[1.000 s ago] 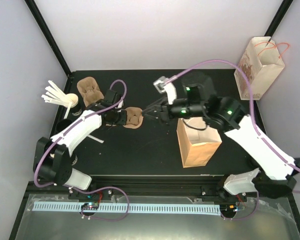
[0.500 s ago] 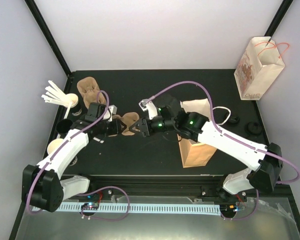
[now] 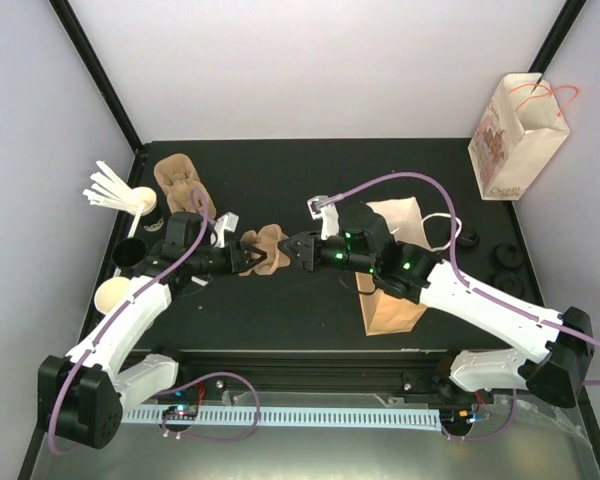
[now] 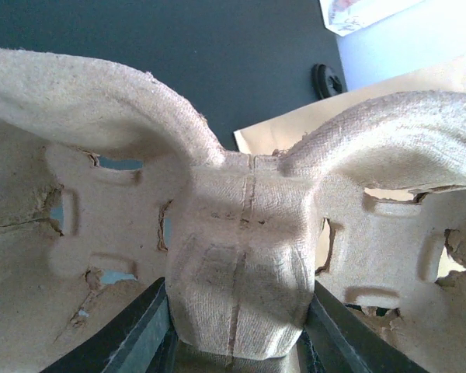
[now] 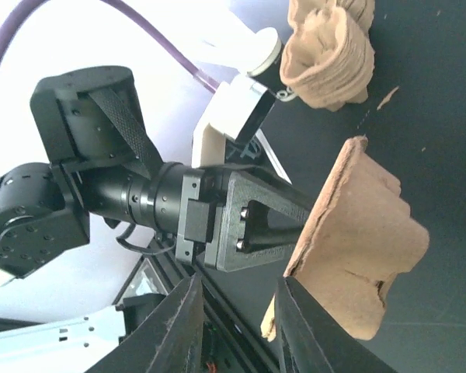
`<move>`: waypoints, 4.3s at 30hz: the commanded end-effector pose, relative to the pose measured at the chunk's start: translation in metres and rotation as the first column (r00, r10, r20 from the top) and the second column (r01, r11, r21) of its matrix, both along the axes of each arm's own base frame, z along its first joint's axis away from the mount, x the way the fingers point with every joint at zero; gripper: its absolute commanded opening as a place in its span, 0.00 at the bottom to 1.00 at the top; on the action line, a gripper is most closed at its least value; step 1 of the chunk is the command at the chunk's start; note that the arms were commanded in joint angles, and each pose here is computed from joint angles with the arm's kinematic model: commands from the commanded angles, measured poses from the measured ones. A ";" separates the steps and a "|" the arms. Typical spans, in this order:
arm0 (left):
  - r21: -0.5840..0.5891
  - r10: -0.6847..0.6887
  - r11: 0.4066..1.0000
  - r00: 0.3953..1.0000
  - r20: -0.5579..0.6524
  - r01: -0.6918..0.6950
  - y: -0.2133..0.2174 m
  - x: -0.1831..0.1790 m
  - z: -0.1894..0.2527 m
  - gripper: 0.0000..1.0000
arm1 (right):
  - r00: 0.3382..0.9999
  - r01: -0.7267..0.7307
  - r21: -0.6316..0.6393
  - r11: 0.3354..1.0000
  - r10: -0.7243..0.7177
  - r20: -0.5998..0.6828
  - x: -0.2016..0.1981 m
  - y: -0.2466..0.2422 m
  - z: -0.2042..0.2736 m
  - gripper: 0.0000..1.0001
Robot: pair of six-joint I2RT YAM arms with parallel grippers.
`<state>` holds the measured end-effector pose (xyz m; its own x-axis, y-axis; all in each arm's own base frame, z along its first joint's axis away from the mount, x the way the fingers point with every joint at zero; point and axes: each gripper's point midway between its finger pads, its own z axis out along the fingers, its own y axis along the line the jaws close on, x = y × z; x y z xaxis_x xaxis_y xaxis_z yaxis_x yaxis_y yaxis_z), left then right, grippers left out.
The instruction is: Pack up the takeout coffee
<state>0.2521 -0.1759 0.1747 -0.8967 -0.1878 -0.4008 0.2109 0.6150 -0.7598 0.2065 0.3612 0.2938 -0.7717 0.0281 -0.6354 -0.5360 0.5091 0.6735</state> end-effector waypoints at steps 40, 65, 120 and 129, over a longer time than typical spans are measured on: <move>-0.127 -0.102 0.985 0.991 0.091 0.113 -0.014 -0.014 0.037 0.43 | 1.000 0.010 0.044 0.999 -0.010 0.008 0.006 0.009 0.012 0.23; 0.046 0.003 0.999 0.986 0.167 -0.010 0.010 -0.008 0.032 0.43 | 0.999 -0.027 -0.003 1.000 0.027 -0.045 0.010 0.028 -0.007 0.31; 0.028 -0.167 0.984 0.845 0.508 0.177 -0.031 -0.042 0.079 0.49 | 0.983 0.030 -0.019 0.999 -0.032 -0.178 0.023 0.012 -0.049 0.01; 0.091 -0.146 0.988 0.922 0.358 0.122 -0.028 -0.025 0.038 0.70 | 0.981 -0.044 -0.060 0.997 0.032 -0.189 0.012 0.013 -0.077 0.07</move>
<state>0.2290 -0.1807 0.1852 -0.7499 -0.0835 -0.6563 0.4198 0.7067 -0.5696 0.2219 0.3753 0.2589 -0.8576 0.0321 -0.5133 -0.4363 0.4830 0.7592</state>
